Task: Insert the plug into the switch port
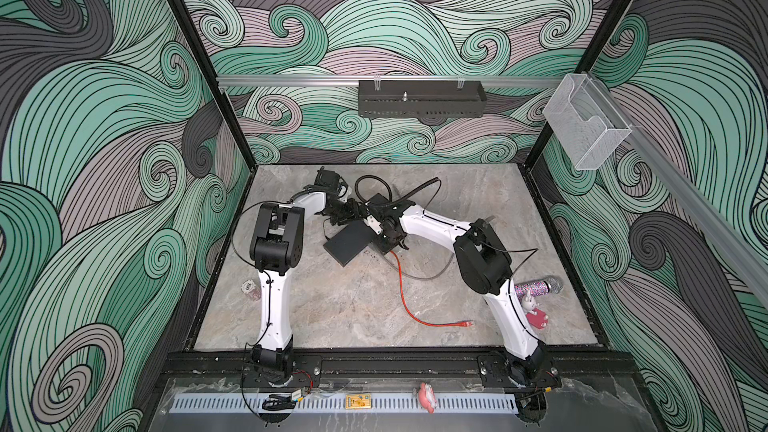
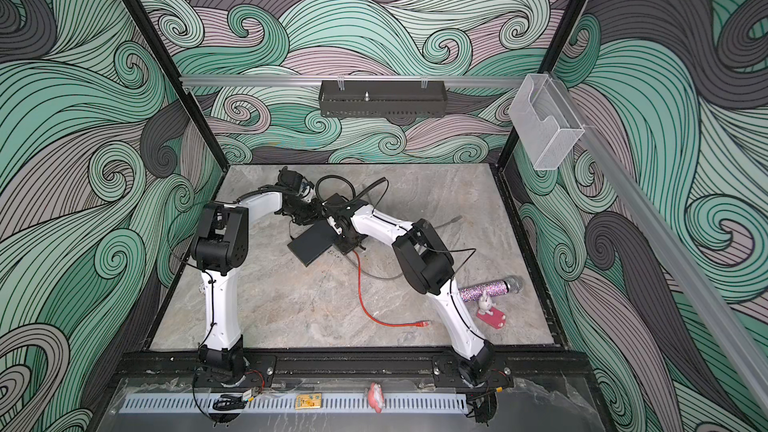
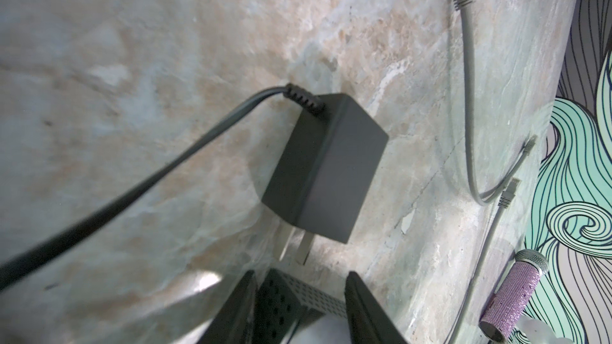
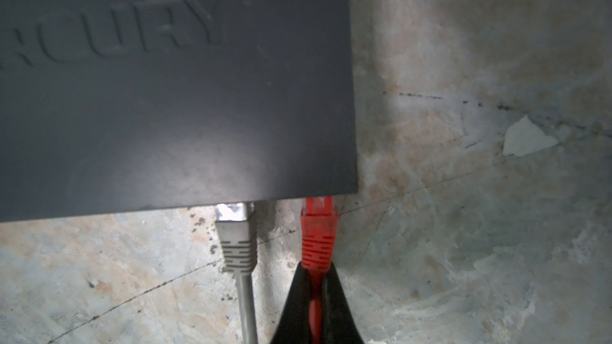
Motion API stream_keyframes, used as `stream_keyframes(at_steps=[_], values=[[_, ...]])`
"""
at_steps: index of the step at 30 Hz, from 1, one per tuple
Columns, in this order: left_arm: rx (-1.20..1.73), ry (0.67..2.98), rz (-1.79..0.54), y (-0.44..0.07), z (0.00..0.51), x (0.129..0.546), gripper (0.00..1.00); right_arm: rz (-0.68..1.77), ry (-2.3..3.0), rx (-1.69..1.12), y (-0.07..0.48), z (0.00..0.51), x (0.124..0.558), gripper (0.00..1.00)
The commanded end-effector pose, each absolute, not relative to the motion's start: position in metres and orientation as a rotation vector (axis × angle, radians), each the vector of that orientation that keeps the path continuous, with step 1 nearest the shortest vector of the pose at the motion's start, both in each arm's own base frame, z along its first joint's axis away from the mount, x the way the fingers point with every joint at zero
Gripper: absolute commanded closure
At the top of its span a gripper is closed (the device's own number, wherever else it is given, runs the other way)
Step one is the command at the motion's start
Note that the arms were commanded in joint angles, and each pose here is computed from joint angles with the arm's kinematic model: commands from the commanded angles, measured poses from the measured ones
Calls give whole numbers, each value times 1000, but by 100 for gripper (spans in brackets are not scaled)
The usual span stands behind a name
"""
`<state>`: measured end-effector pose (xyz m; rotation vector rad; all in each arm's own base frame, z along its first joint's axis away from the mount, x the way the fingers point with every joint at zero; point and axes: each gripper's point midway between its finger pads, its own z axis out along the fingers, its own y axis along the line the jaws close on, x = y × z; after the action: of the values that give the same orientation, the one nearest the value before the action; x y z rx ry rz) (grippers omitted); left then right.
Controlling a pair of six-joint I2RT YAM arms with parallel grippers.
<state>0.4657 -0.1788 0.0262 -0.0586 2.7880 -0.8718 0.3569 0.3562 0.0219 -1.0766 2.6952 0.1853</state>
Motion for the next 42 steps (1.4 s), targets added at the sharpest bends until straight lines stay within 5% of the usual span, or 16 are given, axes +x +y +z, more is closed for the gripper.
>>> stream_keyframes(at_steps=[1,21,30,42], values=[[-64,3061,-1039,-215,-4,384,56,429,2301,-989,429,103,401,94],[147,3110,-1047,-219,16,369,49,383,2343,-957,395,86,391,94],[281,3186,-747,-187,18,366,45,380,2372,-947,389,75,390,94],[282,3190,-720,-170,33,356,41,380,2388,-943,382,72,387,94]])
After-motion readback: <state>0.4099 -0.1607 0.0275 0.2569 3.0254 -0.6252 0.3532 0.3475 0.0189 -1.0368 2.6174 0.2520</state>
